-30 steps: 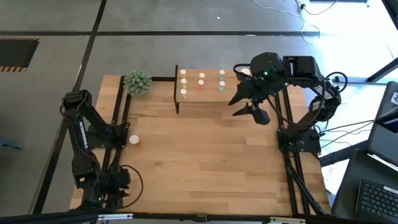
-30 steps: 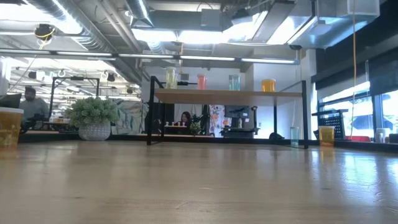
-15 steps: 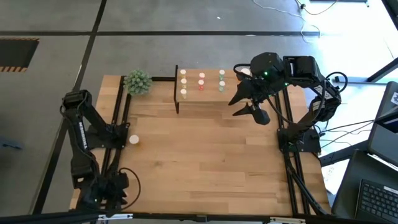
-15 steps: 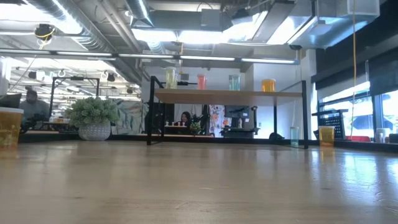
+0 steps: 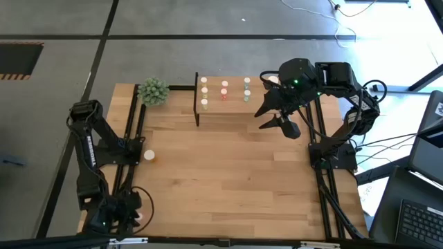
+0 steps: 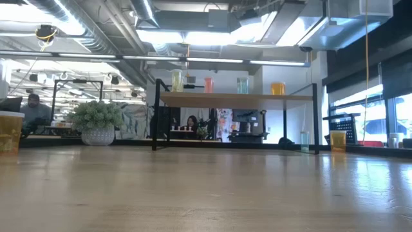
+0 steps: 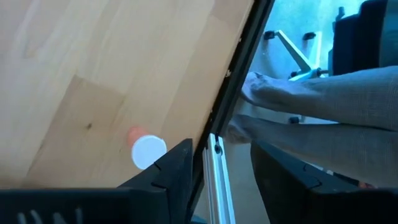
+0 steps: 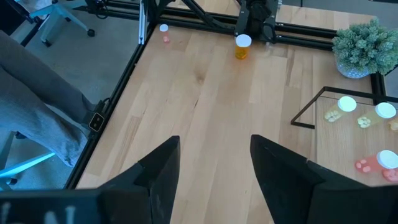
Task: Pick and place medicine bottles onto shelf by color
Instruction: Put the pink pill bottle on the shelf aligned with the other pink pill bottles
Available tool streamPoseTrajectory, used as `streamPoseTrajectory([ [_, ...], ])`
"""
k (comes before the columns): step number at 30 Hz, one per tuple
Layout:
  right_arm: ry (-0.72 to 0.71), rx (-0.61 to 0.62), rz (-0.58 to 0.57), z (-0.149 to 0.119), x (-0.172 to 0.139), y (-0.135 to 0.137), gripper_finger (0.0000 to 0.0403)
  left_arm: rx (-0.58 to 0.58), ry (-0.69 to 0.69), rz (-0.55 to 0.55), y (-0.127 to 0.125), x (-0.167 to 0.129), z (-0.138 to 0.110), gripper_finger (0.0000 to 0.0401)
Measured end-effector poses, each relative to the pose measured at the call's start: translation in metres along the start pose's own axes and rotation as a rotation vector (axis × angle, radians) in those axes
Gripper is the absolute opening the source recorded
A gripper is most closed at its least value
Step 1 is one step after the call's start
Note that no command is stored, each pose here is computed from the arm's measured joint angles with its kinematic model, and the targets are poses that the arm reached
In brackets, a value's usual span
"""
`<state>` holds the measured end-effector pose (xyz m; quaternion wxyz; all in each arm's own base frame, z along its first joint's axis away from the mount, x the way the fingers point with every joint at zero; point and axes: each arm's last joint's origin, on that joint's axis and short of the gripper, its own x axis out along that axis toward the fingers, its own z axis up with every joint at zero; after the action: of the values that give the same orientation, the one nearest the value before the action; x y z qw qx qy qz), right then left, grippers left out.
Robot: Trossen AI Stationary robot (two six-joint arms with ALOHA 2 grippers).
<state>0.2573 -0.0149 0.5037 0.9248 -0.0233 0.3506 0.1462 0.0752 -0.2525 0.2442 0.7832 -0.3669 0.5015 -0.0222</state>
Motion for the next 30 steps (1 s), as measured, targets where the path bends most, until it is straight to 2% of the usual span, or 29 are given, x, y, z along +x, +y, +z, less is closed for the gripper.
streamPoseTrajectory([
  [4, 0.0, 0.0, 0.0, 0.0, 0.0, 0.0, 0.0198, -0.008, 0.018, -0.024, -0.002, -0.001, 0.0, 0.0168],
  [15, 0.0, 0.0, 0.0, 0.0, 0.0, 0.0, 0.0198, -0.042, 0.02, 0.007, 0.001, -0.001, 0.0, 0.0173],
  [23, 0.0, 0.0, 0.0, 0.0, 0.0, 0.0, 0.0198, -0.031, 0.04, 0.032, 0.003, -0.001, -0.001, 0.0221],
  [26, 0.0, 0.0, 0.0, 0.0, 0.0, 0.0, 0.0198, 0.039, 0.034, 0.081, 0.007, 0.004, -0.002, 0.0232],
  [30, 0.0, 0.0, 0.0, 0.0, 0.0, 0.0, 0.0198, 0.051, 0.025, 0.142, 0.011, 0.017, -0.008, 0.0233],
])
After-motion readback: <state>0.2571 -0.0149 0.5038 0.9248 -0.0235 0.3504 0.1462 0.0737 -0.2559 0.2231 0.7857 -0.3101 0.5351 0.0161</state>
